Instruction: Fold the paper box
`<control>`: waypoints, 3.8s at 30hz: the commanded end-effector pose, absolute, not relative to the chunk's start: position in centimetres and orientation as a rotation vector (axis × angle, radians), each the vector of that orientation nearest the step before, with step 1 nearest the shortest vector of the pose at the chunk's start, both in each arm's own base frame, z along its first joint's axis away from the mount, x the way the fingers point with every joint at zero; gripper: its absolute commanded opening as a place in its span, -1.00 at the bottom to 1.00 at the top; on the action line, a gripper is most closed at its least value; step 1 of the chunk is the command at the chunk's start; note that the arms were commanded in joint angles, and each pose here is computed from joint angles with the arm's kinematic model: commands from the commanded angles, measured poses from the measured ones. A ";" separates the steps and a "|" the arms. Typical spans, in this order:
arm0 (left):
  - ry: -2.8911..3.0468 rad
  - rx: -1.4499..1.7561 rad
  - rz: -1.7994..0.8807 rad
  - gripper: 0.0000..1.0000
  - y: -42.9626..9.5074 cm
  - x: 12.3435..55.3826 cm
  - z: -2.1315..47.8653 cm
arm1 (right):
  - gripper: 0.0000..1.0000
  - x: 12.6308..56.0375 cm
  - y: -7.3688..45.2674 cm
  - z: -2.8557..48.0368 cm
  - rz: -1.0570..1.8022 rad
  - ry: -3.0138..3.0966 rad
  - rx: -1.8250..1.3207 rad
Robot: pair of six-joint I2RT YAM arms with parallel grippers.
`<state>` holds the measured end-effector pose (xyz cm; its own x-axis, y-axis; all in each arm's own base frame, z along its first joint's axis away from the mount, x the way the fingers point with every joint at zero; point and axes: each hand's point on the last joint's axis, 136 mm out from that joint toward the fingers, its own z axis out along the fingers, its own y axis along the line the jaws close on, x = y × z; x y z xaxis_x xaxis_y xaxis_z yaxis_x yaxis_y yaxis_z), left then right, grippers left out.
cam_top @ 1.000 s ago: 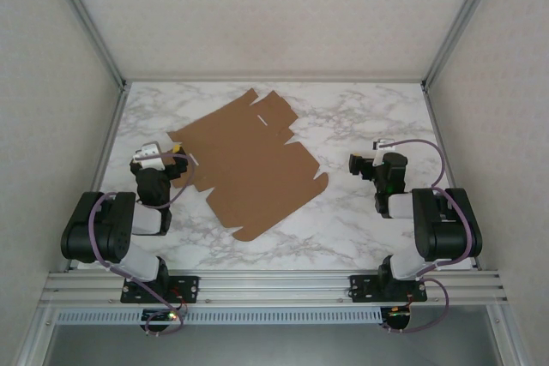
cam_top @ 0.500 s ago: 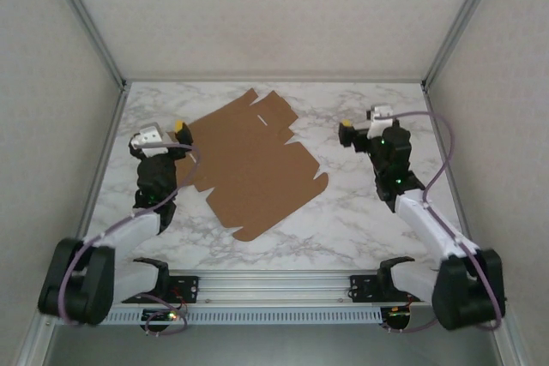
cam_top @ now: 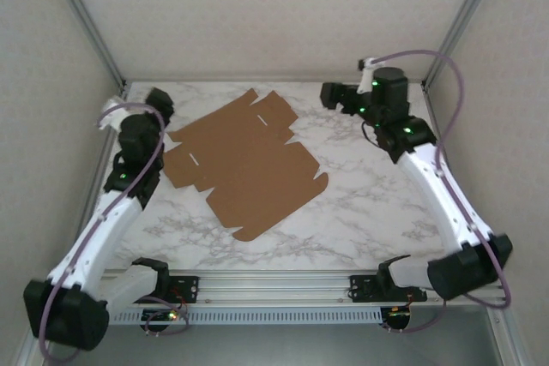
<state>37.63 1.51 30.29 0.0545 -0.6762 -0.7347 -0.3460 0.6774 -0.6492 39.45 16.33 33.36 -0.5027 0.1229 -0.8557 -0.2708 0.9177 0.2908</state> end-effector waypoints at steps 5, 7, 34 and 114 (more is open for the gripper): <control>1.982 -0.423 -0.197 0.99 -8.8 36.9 23.2 | 0.98 36.9 21.1 24.8 0.705 2.180 -0.192; 1.994 -0.287 0.000 0.99 -10.5 36.4 23.5 | 0.98 36.7 21.7 23.6 0.683 2.151 -0.219; 2.227 -0.378 -0.606 -0.82 -19.5 38.4 9.5 | -1.00 40.7 22.9 4.0 0.438 2.803 -0.097; 2.528 -0.569 -0.623 -1.00 -17.0 34.4 1.1 | 0.45 51.7 10.0 6.3 0.752 2.589 0.383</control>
